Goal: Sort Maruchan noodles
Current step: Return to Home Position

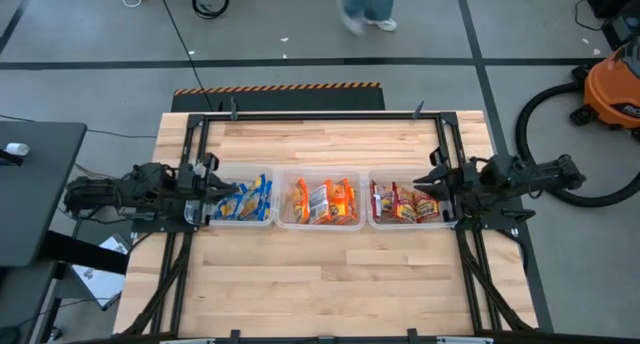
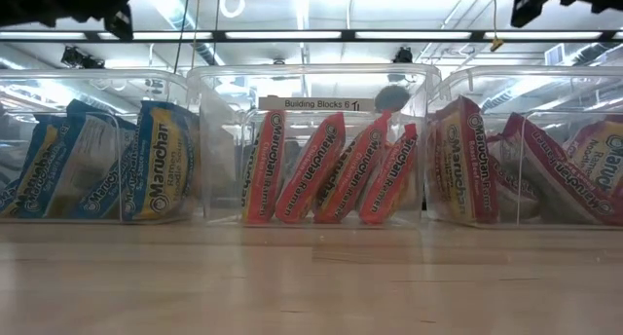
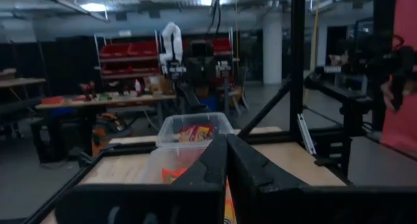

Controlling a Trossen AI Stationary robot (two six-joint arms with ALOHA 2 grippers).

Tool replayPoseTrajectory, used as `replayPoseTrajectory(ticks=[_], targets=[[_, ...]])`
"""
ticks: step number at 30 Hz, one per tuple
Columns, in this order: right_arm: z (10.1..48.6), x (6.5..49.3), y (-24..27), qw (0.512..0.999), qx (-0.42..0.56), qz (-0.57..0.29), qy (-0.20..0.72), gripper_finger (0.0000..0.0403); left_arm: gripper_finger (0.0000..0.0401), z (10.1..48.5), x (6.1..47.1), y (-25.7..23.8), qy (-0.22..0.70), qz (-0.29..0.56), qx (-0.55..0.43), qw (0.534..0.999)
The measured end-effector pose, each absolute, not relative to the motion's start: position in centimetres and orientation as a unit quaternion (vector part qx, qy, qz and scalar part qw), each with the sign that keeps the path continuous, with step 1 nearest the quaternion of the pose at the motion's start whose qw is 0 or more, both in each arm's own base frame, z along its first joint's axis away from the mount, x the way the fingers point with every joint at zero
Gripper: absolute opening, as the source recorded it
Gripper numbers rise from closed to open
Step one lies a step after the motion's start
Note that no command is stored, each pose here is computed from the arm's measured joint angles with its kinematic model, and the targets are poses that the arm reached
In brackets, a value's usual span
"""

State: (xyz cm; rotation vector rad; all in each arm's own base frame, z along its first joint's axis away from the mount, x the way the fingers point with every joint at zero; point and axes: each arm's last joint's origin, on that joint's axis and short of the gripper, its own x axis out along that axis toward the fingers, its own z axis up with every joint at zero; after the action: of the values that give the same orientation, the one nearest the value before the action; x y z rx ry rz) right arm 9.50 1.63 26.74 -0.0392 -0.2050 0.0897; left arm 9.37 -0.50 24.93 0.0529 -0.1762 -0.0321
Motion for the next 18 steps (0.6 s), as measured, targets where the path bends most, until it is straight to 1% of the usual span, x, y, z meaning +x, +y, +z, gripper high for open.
replayPoseTrajectory(ticks=[2,4,7,9,12,15,18], targets=[[26.0,9.4,1.4,0.989,-0.017,0.026,-0.147,0.0058,0.0011,24.2,8.9,-0.4,-0.102,-0.011,0.025,0.994],[25.5,9.2,0.9,0.983,-0.01,-0.012,-0.184,0.0058,0.0011,23.4,8.6,-0.4,-0.115,-0.005,0.023,0.993],[23.9,9.4,0.0,0.982,0.017,-0.082,-0.169,0.0058,0.0011,22.5,8.2,-0.4,-0.131,-0.003,0.02,0.991],[23.0,9.6,-0.4,0.982,0.02,-0.105,-0.159,0.0058,0.0011,22.2,8.4,-0.4,-0.124,-0.003,0.011,0.992],[22.3,9.7,-0.8,0.983,0.0,-0.103,-0.153,0.0058,0.0012,21.9,8.5,-0.4,-0.109,-0.006,-0.007,0.994],[21.9,9.6,-1.1,0.981,0.012,-0.116,-0.154,0.0058,0.0012,21.7,8.5,-0.4,-0.101,-0.011,-0.01,0.995],[21.4,9.5,-1.1,0.983,0.015,-0.089,-0.157,0.0058,0.0012,21.4,8.6,-0.4,-0.085,-0.013,-0.011,0.996]])
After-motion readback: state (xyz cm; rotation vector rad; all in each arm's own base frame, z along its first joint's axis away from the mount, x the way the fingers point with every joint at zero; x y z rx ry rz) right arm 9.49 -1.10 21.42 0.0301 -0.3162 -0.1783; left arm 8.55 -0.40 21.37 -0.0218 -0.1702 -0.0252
